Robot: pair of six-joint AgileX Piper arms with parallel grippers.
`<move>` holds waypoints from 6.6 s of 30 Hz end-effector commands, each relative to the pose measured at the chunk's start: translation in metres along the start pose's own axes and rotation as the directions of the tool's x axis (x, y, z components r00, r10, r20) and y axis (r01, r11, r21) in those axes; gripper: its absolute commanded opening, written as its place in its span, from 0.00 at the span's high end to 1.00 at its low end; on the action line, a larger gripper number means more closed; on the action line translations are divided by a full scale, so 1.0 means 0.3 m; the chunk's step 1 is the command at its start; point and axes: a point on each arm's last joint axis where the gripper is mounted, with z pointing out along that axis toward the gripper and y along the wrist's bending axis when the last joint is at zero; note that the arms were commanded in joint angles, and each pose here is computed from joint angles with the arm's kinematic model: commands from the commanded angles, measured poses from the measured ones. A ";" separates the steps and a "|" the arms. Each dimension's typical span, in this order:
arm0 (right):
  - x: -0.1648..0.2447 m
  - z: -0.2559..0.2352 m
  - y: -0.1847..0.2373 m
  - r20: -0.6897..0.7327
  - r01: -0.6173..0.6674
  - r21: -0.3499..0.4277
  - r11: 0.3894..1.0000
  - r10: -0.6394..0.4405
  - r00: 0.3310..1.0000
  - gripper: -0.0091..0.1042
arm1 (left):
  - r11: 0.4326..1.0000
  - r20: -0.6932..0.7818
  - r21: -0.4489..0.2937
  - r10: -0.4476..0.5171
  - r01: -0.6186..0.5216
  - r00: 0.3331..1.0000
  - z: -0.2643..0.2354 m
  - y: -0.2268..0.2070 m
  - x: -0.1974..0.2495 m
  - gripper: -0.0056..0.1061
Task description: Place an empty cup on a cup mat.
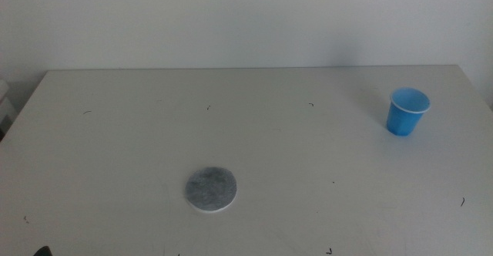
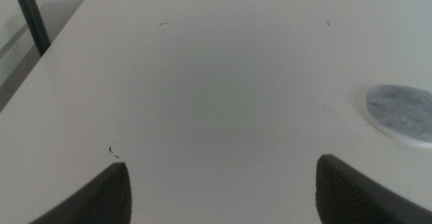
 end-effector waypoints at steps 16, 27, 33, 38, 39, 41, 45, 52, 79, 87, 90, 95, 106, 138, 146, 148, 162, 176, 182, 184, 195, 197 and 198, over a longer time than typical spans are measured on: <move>-0.271 0.214 0.049 -0.149 0.048 -0.079 0.996 -0.059 0.987 0.17 | 1.000 0.082 0.010 -0.009 0.008 0.997 -0.005 -0.003 -0.027 0.01; -0.296 0.467 0.040 -0.328 0.038 -0.051 0.998 -0.053 0.943 0.17 | 1.000 0.082 0.010 -0.009 0.008 0.997 -0.005 -0.003 -0.027 0.01; -0.256 0.617 0.003 -0.405 0.018 0.013 1.000 -0.011 0.914 0.17 | 1.000 0.082 0.010 -0.009 0.008 0.997 -0.005 -0.003 -0.027 0.01; -0.200 0.733 -0.037 -0.468 -0.010 0.040 0.999 0.027 0.883 0.17 | 1.000 0.082 0.010 -0.009 0.008 0.997 -0.005 -0.003 -0.027 0.01; -0.190 0.754 -0.039 -0.475 -0.009 0.041 0.999 0.027 0.879 0.17 | 1.000 0.082 0.010 -0.009 0.008 0.997 -0.005 -0.003 -0.027 0.01; -0.170 0.794 -0.047 -0.490 -0.011 0.046 0.999 0.032 0.871 0.17 | 1.000 0.082 0.010 -0.009 0.008 0.997 -0.005 -0.003 -0.027 0.01; -0.127 0.867 -0.058 -0.520 -0.010 0.053 0.999 0.036 0.854 0.17 | 1.000 0.082 0.010 -0.009 0.008 0.997 -0.005 -0.003 -0.027 0.01; -0.073 0.961 -0.069 -0.538 -0.012 0.057 0.998 0.041 0.842 0.20 | 1.000 0.082 0.010 -0.009 0.008 0.997 -0.005 -0.003 -0.027 0.01; -0.165 0.660 0.100 -0.425 0.050 -0.070 0.996 -0.075 0.902 0.93 | 1.000 0.082 0.010 -0.009 0.008 0.997 -0.005 -0.003 -0.027 0.01; -0.108 0.499 0.345 -0.412 0.121 -0.234 0.965 -0.212 0.886 0.93 | 1.000 0.082 0.010 -0.009 0.008 0.997 -0.005 -0.003 -0.027 0.01; -0.074 0.466 0.458 -0.414 0.132 -0.305 0.943 -0.256 0.873 0.93 | 1.000 0.082 0.010 -0.009 0.008 0.997 -0.005 -0.003 -0.027 0.01; -0.006 0.421 0.635 -0.400 0.150 -0.397 0.905 -0.318 0.860 0.93 | 1.000 0.082 0.010 -0.009 0.008 0.997 -0.005 -0.003 -0.027 0.01; 0.135 0.463 0.917 -0.414 0.167 -0.493 0.854 -0.399 0.818 0.93 | 1.000 0.082 0.010 -0.009 0.008 0.997 -0.005 -0.003 -0.027 0.01; 0.227 0.614 1.043 -0.386 0.217 -0.517 0.828 -0.452 0.805 0.65 | 1.000 0.082 0.010 -0.009 0.008 0.997 -0.005 -0.003 -0.027 0.01; 0.079 0.467 0.981 -0.292 0.218 -0.508 0.833 -0.405 0.867 0.37 | 1.000 0.082 0.010 -0.009 0.008 0.997 -0.005 -0.003 -0.027 0.01; 0.029 0.418 0.937 -0.260 0.236 -0.490 0.839 -0.398 0.880 0.36 | 1.000 0.082 0.010 -0.009 0.008 0.997 -0.005 -0.003 -0.027 0.01; -0.044 0.094 0.271 -0.071 0.063 -0.233 0.970 -0.082 0.994 0.36 | 1.000 0.082 0.010 -0.009 0.008 0.997 -0.005 -0.003 -0.027 0.01; 0.311 -0.169 -0.006 0.246 -0.003 -0.076 0.997 0.022 0.969 0.36 | 1.000 0.082 0.010 -0.009 0.008 0.997 -0.005 -0.003 -0.027 0.01; 0.456 -0.276 -0.028 0.397 0.041 -0.078 0.996 -0.007 0.918 0.36 | 1.000 0.082 0.010 -0.009 0.008 0.997 -0.005 -0.003 -0.027 0.01; 0.493 -0.306 -0.034 0.445 0.051 -0.079 0.996 -0.010 0.895 0.36 | 1.000 0.082 0.010 -0.009 0.008 0.997 -0.005 -0.003 -0.027 0.01; 0.623 -0.331 -0.052 0.673 0.061 -0.096 0.994 0.019 0.739 0.36 | 1.000 0.082 0.010 -0.009 0.008 0.997 -0.005 -0.003 -0.027 0.01; 0.648 -0.296 -0.056 0.721 0.064 -0.099 0.993 0.028 0.693 0.36 | 1.000 0.082 0.010 -0.009 0.008 0.997 -0.005 -0.003 -0.027 0.01; 0.666 -0.273 -0.058 0.730 0.064 -0.099 0.993 0.029 0.683 0.36 | 1.000 0.082 0.010 -0.009 0.008 0.997 -0.005 -0.003 -0.027 0.01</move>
